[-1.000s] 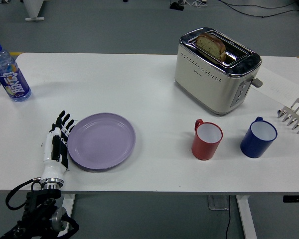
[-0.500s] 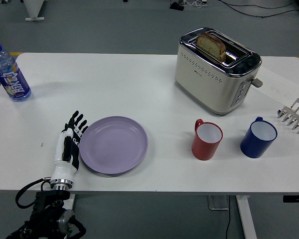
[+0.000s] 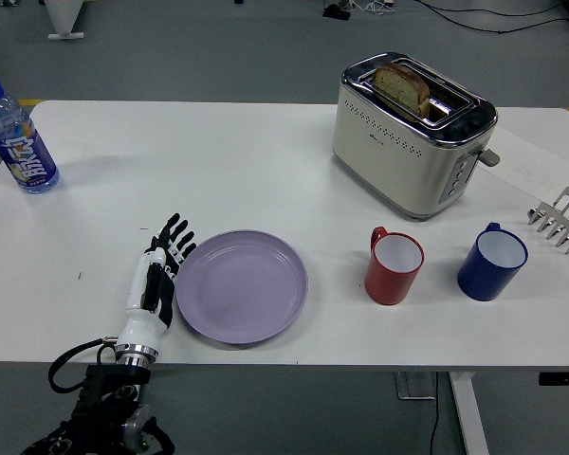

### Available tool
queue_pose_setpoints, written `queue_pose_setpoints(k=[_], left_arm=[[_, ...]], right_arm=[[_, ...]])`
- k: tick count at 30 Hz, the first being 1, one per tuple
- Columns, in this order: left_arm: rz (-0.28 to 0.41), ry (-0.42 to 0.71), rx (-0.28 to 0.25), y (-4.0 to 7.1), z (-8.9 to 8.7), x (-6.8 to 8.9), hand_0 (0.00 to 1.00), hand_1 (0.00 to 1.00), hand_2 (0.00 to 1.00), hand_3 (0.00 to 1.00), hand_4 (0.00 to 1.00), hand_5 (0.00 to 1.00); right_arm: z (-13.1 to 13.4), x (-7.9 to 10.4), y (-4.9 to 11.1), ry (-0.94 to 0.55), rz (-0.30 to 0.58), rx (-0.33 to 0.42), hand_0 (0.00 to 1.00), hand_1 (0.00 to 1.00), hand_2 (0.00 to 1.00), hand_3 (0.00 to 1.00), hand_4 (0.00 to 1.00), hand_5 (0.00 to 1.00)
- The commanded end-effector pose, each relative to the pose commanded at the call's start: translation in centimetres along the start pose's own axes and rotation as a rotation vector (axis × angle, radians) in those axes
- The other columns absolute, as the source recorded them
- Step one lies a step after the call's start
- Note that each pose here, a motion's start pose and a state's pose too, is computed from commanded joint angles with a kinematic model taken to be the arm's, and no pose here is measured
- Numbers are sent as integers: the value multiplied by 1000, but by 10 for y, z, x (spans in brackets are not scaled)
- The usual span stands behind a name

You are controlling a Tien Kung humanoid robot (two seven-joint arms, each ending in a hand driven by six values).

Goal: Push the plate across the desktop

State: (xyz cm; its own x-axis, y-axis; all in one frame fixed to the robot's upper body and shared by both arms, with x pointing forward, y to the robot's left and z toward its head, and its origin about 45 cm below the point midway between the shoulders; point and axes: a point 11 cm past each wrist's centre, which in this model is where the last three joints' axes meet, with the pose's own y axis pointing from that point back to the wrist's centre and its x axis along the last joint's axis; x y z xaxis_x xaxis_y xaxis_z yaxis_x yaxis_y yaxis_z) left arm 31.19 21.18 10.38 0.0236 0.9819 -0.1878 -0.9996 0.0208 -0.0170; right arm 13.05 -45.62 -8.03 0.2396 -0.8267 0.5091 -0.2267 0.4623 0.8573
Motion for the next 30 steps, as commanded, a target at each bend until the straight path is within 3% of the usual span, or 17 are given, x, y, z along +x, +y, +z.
queue_pose_setpoints(k=[10,30], left_arm=[[-77,-16,9,1,0,-14,844,904,947,940,593,998],[-153,-42,16,2,1,-24,839,900,944,935,589,998]], right_arm=[[-2,1,0,-1,3,4,637,608,666,607,186,111],[-3,2,0,0,4,5,639,609,666,607,187,112]])
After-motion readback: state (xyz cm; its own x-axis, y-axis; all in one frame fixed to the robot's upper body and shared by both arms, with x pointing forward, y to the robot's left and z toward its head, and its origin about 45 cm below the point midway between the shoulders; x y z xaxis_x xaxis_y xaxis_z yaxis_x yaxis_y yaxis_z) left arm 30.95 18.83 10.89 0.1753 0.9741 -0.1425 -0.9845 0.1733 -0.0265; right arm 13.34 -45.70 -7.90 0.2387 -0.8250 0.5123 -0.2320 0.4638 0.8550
